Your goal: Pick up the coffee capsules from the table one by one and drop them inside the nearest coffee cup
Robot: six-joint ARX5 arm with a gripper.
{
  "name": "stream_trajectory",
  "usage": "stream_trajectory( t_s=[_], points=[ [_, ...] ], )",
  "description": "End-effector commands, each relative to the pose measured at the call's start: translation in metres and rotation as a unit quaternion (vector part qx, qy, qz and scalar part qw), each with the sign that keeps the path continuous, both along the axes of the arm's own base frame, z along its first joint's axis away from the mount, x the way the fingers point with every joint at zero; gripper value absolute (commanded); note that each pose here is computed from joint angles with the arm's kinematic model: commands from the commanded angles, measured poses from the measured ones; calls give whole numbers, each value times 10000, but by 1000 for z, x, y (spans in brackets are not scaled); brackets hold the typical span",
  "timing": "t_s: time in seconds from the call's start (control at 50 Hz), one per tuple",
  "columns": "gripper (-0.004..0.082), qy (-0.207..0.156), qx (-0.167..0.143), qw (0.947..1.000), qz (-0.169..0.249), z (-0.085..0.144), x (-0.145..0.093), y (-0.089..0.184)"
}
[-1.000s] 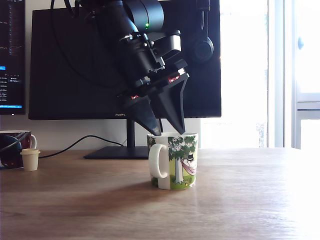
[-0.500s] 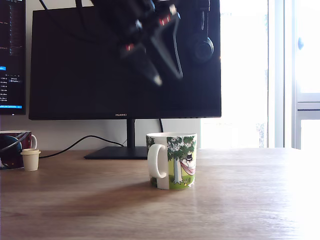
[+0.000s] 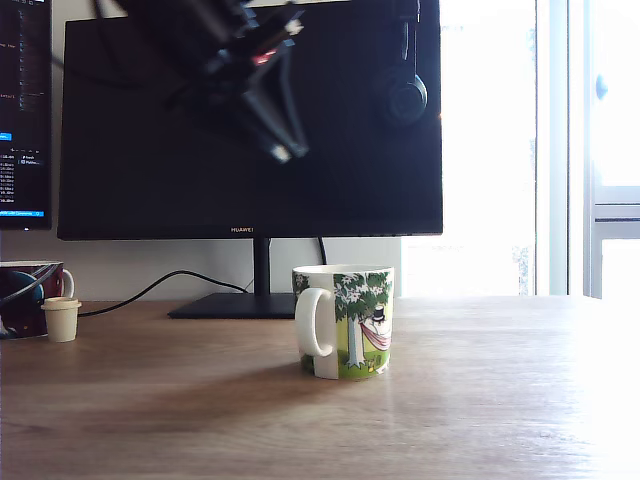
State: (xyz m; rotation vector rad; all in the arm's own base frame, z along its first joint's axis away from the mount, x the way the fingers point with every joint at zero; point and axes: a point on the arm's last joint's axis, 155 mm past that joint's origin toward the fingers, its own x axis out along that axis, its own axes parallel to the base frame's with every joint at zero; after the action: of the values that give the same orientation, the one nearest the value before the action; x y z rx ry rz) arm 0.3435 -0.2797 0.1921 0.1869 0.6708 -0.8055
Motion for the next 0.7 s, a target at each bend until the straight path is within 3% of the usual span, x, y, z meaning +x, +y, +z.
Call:
stream_trajectory(
  t_s=[0.0,0.2,0.4,0.68],
  points=[
    [-21,-139,-203,9995,187,2,2,11],
    [-21,-536,-550,9933,861,2,7,51],
    [-21,-732,-734,9836,1479,-10,7,90],
    [-21,-783,-983,9624,2407,-41,8,144]
  ],
)
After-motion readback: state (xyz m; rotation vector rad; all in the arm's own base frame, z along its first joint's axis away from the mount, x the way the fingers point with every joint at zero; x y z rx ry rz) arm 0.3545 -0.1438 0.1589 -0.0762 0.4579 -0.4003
